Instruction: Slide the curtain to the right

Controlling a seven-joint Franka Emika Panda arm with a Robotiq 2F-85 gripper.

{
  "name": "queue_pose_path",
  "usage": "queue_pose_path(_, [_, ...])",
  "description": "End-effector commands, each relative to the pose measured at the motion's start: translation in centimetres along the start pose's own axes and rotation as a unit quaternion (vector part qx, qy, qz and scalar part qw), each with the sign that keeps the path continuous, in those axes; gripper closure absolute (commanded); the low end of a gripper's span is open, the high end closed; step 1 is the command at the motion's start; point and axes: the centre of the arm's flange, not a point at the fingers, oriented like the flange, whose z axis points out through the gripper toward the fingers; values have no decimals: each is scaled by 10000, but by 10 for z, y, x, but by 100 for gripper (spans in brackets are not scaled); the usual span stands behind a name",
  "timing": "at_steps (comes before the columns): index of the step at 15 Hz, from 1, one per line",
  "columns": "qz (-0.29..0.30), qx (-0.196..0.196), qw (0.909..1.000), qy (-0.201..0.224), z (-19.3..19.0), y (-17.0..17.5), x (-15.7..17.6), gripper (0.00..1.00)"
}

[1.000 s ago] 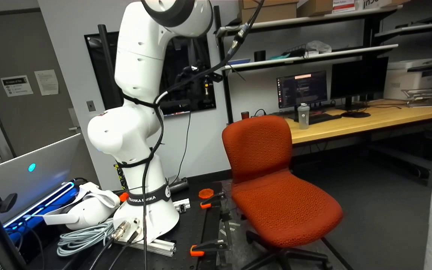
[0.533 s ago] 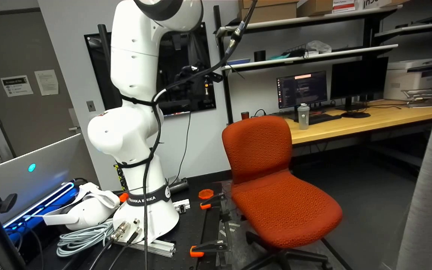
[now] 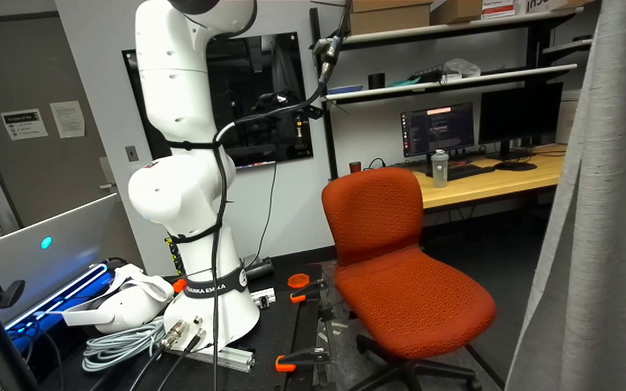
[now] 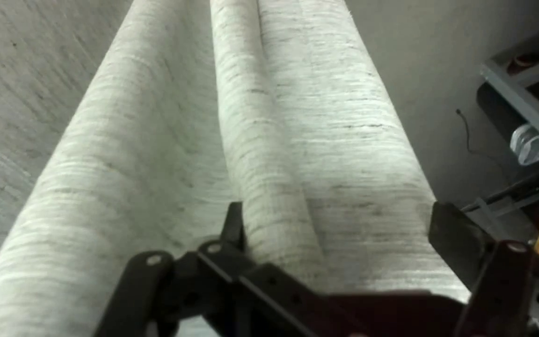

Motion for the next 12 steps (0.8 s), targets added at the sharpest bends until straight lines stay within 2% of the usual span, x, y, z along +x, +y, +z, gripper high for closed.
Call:
queue_pose_path(1, [-636, -20, 9966, -531, -12, -17, -72, 0])
queue_pose_path(6, [-1396, 74, 9846, -1052, -17, -42, -139, 0])
queue_pose_path(12, [-1880, 84, 9750, -1179, -27, -53, -200, 0])
